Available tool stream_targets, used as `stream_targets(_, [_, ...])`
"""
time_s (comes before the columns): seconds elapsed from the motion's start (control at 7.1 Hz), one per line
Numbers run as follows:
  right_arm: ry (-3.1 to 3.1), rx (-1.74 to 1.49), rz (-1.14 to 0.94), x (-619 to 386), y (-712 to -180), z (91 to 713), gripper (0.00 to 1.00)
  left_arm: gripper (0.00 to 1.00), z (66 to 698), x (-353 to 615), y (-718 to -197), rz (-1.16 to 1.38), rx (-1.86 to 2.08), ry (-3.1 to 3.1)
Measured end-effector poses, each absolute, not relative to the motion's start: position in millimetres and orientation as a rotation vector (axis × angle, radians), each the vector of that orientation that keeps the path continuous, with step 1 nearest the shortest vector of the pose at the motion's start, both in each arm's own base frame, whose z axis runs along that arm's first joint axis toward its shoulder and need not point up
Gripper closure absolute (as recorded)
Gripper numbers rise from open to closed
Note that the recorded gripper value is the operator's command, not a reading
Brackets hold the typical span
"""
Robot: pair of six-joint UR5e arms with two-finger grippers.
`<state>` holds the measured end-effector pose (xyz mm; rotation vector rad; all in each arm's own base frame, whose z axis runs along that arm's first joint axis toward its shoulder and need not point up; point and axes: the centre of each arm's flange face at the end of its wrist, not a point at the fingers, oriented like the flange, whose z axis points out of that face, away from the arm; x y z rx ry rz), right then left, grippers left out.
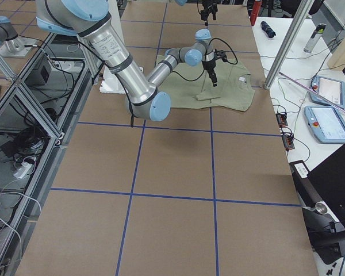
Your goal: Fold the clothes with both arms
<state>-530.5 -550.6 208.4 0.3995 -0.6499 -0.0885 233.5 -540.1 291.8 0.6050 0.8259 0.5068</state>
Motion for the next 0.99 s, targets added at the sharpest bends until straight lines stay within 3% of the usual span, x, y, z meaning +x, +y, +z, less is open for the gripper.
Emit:
stream_targets(0.56, [-0.549, 0.404, -0.09, -604, -525, 224, 0.34, 0.0, 307, 223, -529, 0.51, 0.603, 0.824])
stream_targets(0.99, [-0.536, 0.403, -0.075, -616, -520, 230, 0.38, 0.0, 308, 224, -529, 0.514, 0.601, 0.825])
